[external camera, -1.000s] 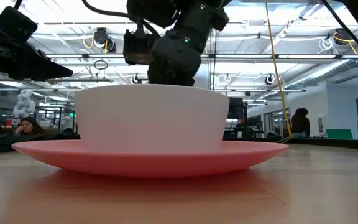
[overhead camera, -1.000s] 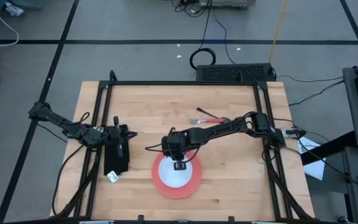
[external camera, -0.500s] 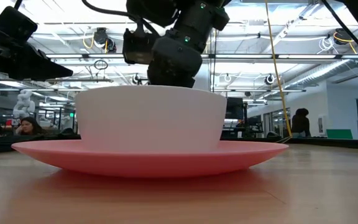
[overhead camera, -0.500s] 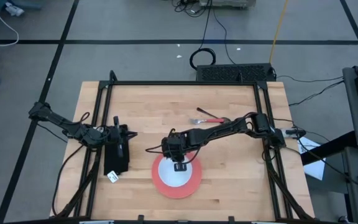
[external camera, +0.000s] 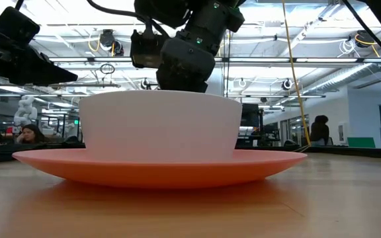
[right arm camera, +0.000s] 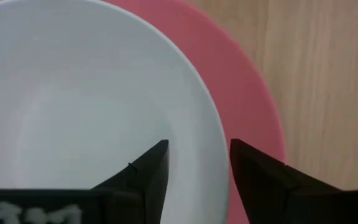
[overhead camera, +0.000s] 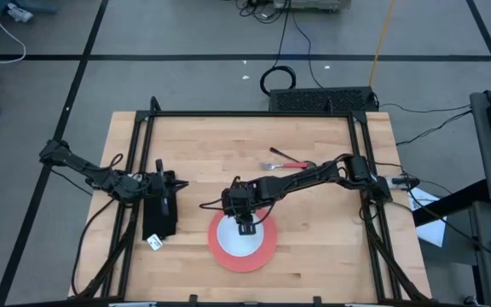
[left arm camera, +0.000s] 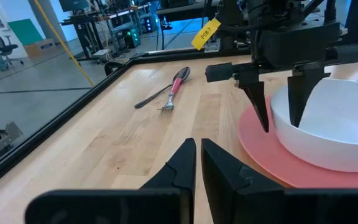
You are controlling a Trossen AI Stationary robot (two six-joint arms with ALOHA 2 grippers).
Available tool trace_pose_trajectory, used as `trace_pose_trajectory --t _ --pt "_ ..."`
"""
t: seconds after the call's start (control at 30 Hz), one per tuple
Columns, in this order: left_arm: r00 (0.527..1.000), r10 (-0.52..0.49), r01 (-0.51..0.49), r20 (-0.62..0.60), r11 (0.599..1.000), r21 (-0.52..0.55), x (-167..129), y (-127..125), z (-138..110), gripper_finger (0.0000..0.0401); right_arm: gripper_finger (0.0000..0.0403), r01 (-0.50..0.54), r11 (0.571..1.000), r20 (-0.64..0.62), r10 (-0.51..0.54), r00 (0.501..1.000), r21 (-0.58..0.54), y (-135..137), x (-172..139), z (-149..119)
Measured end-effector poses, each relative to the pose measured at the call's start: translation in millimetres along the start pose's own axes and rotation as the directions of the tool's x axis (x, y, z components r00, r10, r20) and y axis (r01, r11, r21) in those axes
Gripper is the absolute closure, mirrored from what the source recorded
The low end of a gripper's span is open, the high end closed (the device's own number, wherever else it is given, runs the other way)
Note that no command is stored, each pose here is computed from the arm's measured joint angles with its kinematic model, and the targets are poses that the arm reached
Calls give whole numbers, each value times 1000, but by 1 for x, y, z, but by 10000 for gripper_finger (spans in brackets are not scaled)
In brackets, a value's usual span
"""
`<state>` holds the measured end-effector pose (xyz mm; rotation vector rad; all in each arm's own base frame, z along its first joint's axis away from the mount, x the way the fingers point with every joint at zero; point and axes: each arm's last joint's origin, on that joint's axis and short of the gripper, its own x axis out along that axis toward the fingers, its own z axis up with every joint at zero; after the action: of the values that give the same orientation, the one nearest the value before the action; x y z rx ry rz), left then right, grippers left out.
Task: Set table place
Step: Put the pink fork to the right of the pink plate
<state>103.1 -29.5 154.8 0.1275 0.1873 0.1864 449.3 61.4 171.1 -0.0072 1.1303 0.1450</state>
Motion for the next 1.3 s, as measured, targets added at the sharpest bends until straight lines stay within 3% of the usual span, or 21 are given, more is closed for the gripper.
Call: trace_pose_trajectory --t 0.53,0.93,1.17,1.3 --pt "1000 0 0 0 1000 2 0 0 0 370 231 -8 1000 64 8 998 -5 7 -36 7" --pt "1000 0 0 0 1000 -1 0 0 0 370 233 9 991 138 10 990 -137 11 -91 9" --pt "1000 0 0 0 1000 -10 0 0 0 370 282 29 990 165 -7 986 -135 2 -132 -9" --pt "1000 0 0 0 1000 -9 0 0 0 370 308 134 988 201 -115 973 -79 -16 -153 -30"
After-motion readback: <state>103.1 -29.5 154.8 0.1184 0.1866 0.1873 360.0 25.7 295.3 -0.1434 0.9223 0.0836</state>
